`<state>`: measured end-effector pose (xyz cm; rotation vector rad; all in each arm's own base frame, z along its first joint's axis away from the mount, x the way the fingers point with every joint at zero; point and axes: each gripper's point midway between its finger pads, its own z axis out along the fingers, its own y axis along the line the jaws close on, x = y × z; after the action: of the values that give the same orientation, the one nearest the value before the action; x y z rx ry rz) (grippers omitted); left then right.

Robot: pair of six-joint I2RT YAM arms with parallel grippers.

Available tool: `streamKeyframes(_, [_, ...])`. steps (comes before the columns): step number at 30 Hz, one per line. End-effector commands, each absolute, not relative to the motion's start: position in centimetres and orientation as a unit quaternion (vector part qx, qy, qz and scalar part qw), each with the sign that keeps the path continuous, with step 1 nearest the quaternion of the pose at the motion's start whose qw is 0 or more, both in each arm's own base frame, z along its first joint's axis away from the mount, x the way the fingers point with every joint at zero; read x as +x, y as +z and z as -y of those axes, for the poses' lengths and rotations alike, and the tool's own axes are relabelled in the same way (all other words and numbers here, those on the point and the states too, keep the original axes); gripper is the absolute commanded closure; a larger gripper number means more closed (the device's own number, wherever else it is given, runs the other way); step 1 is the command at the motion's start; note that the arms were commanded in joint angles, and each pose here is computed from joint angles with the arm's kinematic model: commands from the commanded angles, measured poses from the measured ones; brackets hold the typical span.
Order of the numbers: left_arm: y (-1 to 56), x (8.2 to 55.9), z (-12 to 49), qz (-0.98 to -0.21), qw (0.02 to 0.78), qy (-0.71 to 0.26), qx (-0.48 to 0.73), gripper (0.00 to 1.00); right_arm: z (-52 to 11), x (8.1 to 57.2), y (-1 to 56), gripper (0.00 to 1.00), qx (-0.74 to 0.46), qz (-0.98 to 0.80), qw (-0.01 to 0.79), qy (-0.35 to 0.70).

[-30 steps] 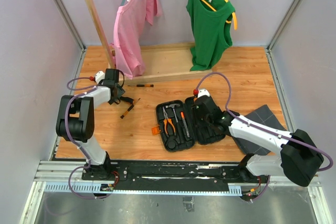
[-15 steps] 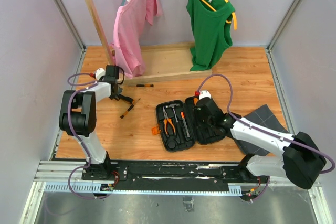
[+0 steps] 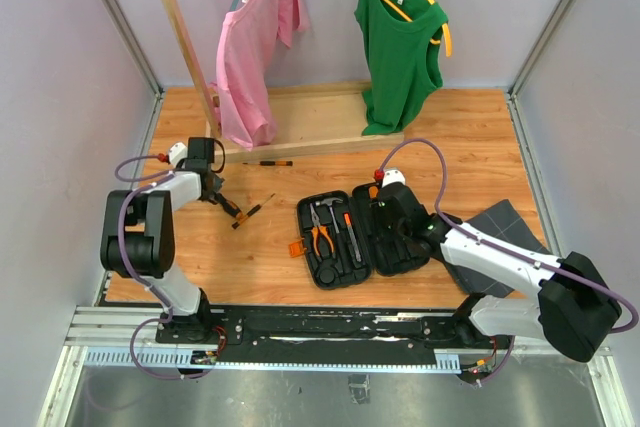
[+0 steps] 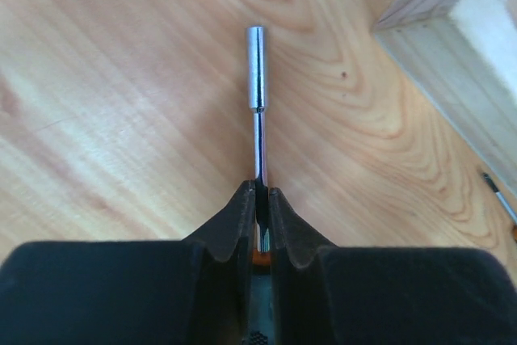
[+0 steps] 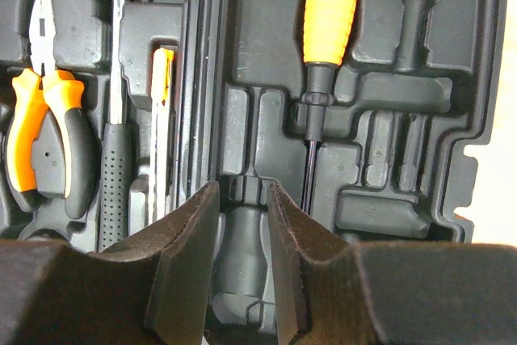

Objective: Sort the tools into containers
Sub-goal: Pick up the screwdriver from the center of the board.

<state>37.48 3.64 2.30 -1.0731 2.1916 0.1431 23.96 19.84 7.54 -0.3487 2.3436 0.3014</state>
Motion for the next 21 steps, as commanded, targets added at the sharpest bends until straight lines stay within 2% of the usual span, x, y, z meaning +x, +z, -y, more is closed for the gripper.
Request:
streamKeyframes(1, [2.9, 35.8, -4.4, -0.844, 0.339, 0.061, -0.411, 0.99, -19.5, 24.3, 7.5, 0.68, -0.134, -0.911, 0.371, 0.117])
streamKeyframes(14, [9.0, 36.1, -3.3, -0.820, 0.419, -0.003, -0.390, 0.99, -19.6, 24.5, 8.3, 0.66, -0.120, -0.908, 0.381, 0.124])
streamKeyframes(21, [11.0, 35.3, -0.8, -0.821, 0.442, -0.078, -0.352, 0.99, -20.1, 24.6, 9.9, 0.65, -0.119, -0.893, 0.408, 0.149])
